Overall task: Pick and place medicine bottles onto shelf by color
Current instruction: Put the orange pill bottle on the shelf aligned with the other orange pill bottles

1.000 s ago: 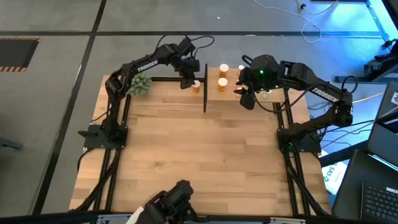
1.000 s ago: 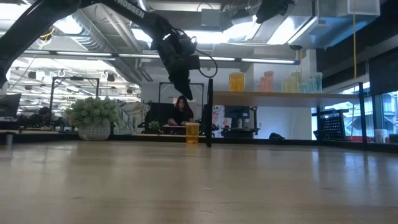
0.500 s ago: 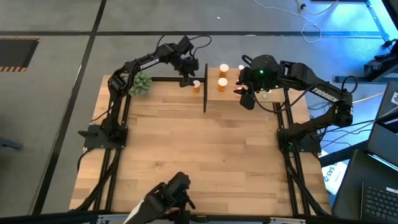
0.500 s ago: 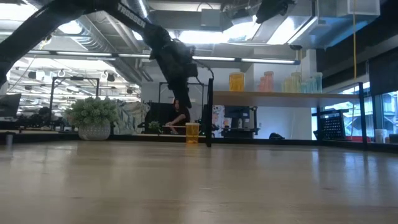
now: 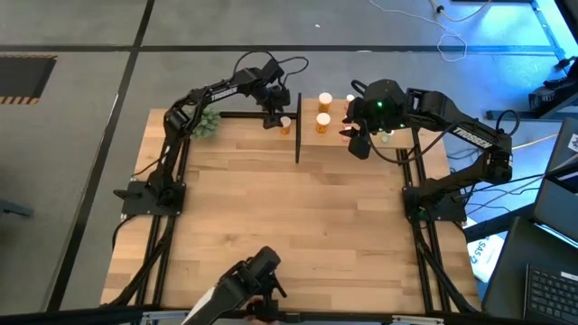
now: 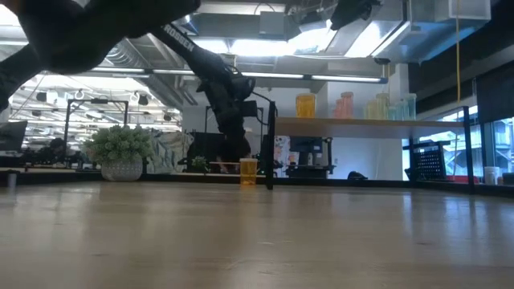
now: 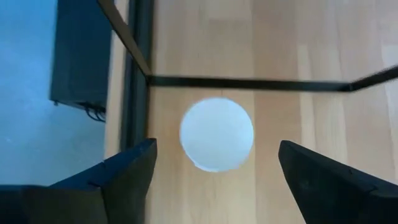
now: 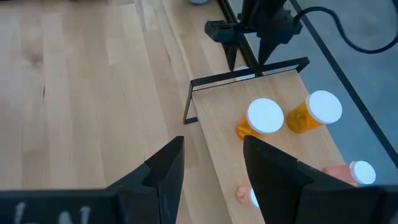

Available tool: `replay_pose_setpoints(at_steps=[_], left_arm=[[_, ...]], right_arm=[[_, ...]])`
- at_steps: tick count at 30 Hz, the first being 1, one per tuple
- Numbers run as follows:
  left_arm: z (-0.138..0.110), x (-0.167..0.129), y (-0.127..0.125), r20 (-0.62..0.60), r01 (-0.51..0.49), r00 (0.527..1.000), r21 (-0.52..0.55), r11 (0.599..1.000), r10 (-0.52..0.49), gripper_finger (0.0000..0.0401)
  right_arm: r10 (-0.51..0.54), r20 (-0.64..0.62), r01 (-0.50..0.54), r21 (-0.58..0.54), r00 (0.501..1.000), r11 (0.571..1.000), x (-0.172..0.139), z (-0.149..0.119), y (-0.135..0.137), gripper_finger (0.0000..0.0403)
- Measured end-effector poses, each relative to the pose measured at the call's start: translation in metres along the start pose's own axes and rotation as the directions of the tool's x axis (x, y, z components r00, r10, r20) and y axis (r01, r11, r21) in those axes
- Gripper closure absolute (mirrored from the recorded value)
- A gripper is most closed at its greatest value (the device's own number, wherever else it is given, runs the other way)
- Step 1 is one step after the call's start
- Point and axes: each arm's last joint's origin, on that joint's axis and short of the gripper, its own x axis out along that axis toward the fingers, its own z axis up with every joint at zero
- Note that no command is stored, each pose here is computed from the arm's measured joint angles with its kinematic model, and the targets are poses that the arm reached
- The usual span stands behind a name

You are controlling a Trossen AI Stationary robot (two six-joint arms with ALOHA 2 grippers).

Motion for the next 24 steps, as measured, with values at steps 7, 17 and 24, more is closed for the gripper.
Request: replay_pose_setpoints(at_steps=[7, 17, 24], left_arm=[[-0.004, 0.01, 0.001, -0.006, 0.021, 1.0, -0.006, 1.0, -0.021, 0.0069], [-0.008, 0.023, 0.004, -0.003, 0.03, 1.0, -0.007, 1.0, -0.03, 0.0069], [-0.007, 0.023, 0.004, -0.014, 0.011, 1.0, -0.018, 1.0, -0.011, 0.0069]], right_arm=[[0.0, 0.0, 0.0, 0.0, 1.0, 1.0, 0.0, 0.0, 0.0, 0.0234], [0.0, 0.0, 0.0, 0.0, 1.0, 1.0, 0.0, 0.0, 0.0, 0.0234], [0.0, 0.0, 0.0, 0.0, 1.0, 1.0, 0.0, 0.0, 0.0, 0.0234]])
